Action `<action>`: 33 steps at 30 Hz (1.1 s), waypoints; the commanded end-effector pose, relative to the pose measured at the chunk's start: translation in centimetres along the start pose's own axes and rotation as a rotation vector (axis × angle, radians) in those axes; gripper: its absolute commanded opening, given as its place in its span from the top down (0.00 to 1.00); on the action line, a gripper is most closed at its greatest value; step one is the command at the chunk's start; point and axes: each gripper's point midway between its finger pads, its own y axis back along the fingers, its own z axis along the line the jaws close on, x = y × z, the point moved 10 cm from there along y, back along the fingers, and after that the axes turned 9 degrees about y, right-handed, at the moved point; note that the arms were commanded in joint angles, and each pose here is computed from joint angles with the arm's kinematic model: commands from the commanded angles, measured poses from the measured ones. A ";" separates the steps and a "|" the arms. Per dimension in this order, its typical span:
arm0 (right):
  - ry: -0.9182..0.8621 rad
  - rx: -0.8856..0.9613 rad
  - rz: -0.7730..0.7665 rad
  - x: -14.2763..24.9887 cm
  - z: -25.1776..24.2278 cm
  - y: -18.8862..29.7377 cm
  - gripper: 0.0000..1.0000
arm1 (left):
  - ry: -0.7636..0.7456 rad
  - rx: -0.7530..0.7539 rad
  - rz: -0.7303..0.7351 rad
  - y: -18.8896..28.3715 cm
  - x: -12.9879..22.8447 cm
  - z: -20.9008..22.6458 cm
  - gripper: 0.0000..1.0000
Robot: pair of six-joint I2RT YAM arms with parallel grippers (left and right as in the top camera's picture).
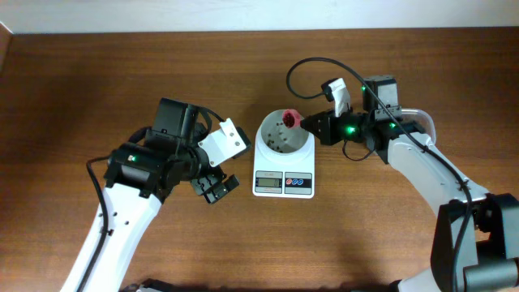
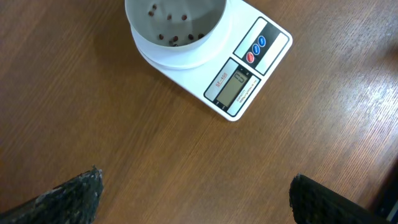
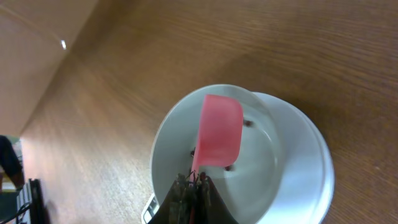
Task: Scoop and weigh 50g on scale
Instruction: 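Tilt the scoop with the right gripper to pour beans into the bowl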
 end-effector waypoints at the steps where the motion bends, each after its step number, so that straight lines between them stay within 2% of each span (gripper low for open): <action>1: 0.005 0.031 0.009 -0.1 -0.1 -0.2 0.96 | -0.021 -0.003 -0.031 0.7 -0.3 0.0 0.01; 3: 0.090 -0.123 -0.025 -0.5 1.0 -0.1 0.96 | -0.021 -0.004 -0.031 0.7 -0.3 0.0 0.01; 5: 0.035 0.009 -0.004 -0.3 0.1 -0.2 0.96 | -0.021 -0.004 -0.031 0.7 -0.3 0.0 0.01; 7: 0.090 -0.108 -0.031 -0.6 0.9 -0.1 0.96 | -0.021 -0.003 -0.031 0.7 -0.3 0.0 0.01; 10: 0.015 0.034 -0.015 -0.5 -0.1 -0.2 0.96 | -0.021 -0.003 -0.031 0.7 -0.3 0.0 0.01; 28: 0.027 0.033 -0.024 -0.7 -0.1 -0.2 0.96 | -0.021 -0.003 -0.031 0.7 -0.3 0.0 0.01; 31: 0.023 0.126 -0.015 -0.6 -0.8 -0.1 0.96 | -0.021 -0.003 -0.031 0.7 -0.3 0.0 0.01; 33: 0.069 0.068 -0.021 -0.7 -0.3 -0.2 0.96 | -0.021 -0.003 -0.031 0.7 -0.3 0.0 0.01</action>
